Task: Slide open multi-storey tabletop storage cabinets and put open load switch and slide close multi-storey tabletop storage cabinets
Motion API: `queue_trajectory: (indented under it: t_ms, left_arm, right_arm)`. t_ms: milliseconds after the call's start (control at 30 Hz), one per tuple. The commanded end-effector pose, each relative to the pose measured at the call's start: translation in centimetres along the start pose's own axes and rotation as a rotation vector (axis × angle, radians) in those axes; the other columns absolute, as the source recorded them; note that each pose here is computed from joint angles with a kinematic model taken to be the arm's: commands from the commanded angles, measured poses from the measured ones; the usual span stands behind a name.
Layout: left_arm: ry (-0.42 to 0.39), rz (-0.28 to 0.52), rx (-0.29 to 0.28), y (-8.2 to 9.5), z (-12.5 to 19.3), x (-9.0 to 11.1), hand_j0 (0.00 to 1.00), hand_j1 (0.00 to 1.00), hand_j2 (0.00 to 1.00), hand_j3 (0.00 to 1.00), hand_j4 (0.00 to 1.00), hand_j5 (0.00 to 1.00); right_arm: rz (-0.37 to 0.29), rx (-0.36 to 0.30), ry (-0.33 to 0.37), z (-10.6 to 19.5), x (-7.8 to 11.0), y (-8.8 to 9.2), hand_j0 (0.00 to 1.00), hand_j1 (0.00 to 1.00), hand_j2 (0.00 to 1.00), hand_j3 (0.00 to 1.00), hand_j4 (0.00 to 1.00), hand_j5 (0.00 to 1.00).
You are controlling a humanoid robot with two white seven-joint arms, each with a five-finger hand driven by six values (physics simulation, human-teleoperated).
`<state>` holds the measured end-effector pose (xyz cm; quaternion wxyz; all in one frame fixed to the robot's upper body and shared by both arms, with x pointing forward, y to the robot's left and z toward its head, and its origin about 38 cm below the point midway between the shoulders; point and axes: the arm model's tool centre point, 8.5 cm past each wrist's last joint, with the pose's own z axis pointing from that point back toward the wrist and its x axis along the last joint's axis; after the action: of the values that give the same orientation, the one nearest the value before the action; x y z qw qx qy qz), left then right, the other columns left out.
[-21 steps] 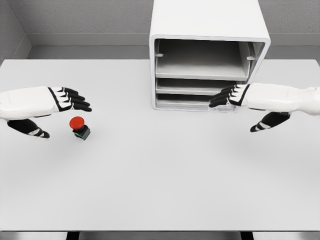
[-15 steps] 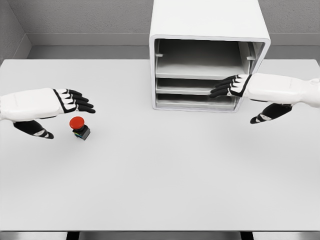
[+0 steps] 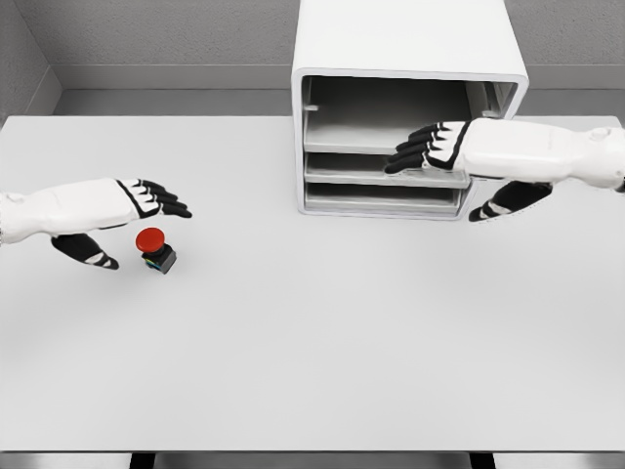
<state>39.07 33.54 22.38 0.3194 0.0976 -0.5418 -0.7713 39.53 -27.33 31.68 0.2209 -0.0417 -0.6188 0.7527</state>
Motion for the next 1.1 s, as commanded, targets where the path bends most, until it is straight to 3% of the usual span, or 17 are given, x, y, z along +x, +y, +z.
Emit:
queue_trajectory:
  t_ms: [0,200,300,500,767,833,1067]
  left_arm:
    - [0.008,0.005,-0.006,-0.5,-0.5,-0.3,1.0,1.0,1.0,1.0,1.0,1.0]
    - [-0.031,0.014,-0.027,-1.5,-2.4,0.5,1.0,1.0,1.0,1.0,1.0,1.0]
    - [-0.006,0.04,-0.031,-2.0,-2.2,-0.5,1.0,1.0,1.0,1.0,1.0,1.0]
    - [0.026,0.057,-0.031,-2.0,-2.2,-1.8,1.0,1.0,1.0,1.0,1.0,1.0]
    - [0.002,0.08,-0.047,-3.0,-3.5,-1.5,1.0,1.0,1.0,1.0,1.0,1.0]
    - [0.01,0.084,-0.05,-3.1,-3.3,-1.7,0.88,0.88,0.88,0.88,0.88,0.88]
    - [0.03,0.097,-0.053,-3.4,-2.9,-2.4,0.8,0.8,0.8,0.8,0.8,0.8]
  right_arm:
    - [-0.008,0.0,-0.033,-1.2,0.4,0.1,1.0,1.0,1.0,1.0,1.0,1.0]
    - [-0.012,0.023,-0.101,-3.7,1.1,0.4,1.0,1.0,1.0,1.0,1.0,1.0]
    - [-0.016,0.036,-0.135,-5.0,1.5,0.6,1.0,1.0,1.0,1.0,1.0,1.0]
    - [-0.003,0.057,-0.133,-4.8,1.5,0.1,1.0,1.0,1.0,1.0,1.0,1.0]
    - [-0.118,0.075,0.058,-6.4,-0.6,-0.7,1.0,1.0,1.0,1.0,1.0,1.0]
    - [-0.143,0.078,0.106,-6.4,-1.2,-0.7,1.0,1.0,1.0,1.0,1.0,1.0]
    - [-0.19,0.08,0.185,-6.5,-2.7,-1.0,1.0,1.0,1.0,1.0,1.0,1.0]
